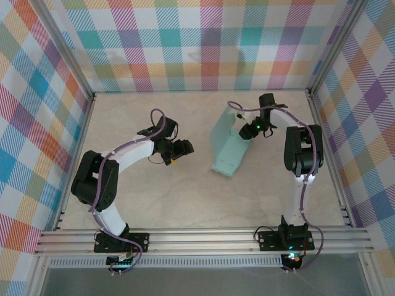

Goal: Fold the paper box

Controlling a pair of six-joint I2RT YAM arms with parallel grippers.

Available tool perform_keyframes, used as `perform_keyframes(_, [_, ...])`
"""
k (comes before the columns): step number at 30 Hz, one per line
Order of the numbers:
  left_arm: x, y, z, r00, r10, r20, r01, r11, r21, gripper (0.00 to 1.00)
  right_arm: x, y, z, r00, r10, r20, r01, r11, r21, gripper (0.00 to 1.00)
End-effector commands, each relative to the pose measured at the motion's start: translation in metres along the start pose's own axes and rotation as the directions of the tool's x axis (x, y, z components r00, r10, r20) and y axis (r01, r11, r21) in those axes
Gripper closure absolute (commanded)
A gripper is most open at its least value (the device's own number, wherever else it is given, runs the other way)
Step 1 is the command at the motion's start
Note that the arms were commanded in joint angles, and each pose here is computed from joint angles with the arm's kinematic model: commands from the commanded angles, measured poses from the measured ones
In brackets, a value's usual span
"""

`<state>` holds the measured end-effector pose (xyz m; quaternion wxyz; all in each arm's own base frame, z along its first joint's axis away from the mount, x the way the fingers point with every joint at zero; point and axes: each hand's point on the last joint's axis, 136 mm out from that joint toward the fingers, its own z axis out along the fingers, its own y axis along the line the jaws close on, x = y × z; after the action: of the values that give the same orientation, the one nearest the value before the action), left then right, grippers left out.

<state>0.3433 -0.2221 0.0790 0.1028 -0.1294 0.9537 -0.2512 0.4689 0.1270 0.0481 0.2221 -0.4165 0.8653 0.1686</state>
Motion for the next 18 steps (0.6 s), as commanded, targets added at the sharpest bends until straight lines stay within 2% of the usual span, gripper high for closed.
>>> perform_keyframes(1, [0.004,0.001,0.005,1.0,0.025,-0.02,-0.025,1.0,0.002,0.25,-0.003,0.004,0.0,1.0,-0.008,0.004,0.009,0.999,-0.039,0.7])
perform_keyframes(5, [0.007,0.005,0.01,0.999,0.023,-0.034,-0.023,1.0,-0.006,0.25,-0.001,0.004,0.001,1.0,-0.017,-0.013,0.017,1.0,-0.021,0.77])
perform_keyframes(7, [0.009,0.005,0.011,0.999,0.026,-0.041,-0.026,1.0,0.001,0.24,0.006,0.003,0.005,0.997,-0.05,-0.059,0.051,0.999,0.015,0.82])
perform_keyframes(11, [0.011,0.007,0.011,0.998,0.038,-0.049,-0.039,0.999,-0.003,0.25,0.002,-0.001,0.0,0.998,-0.047,-0.036,0.049,0.997,0.066,0.93])
perform_keyframes(12, [0.011,0.007,0.01,0.998,0.04,-0.05,-0.041,0.999,-0.004,0.24,-0.002,-0.005,-0.004,0.999,-0.034,-0.016,0.036,0.994,0.101,0.99])
perform_keyframes(15, [0.012,0.007,0.009,0.998,0.044,-0.044,-0.044,0.999,0.003,0.23,-0.013,-0.013,-0.016,0.999,0.004,0.053,-0.013,0.983,0.183,1.0])
perform_keyframes(18, [0.009,0.01,0.004,0.999,0.046,-0.005,-0.046,0.999,-0.003,0.2,-0.018,-0.004,-0.024,0.992,0.062,0.107,-0.081,0.98,0.182,1.0])
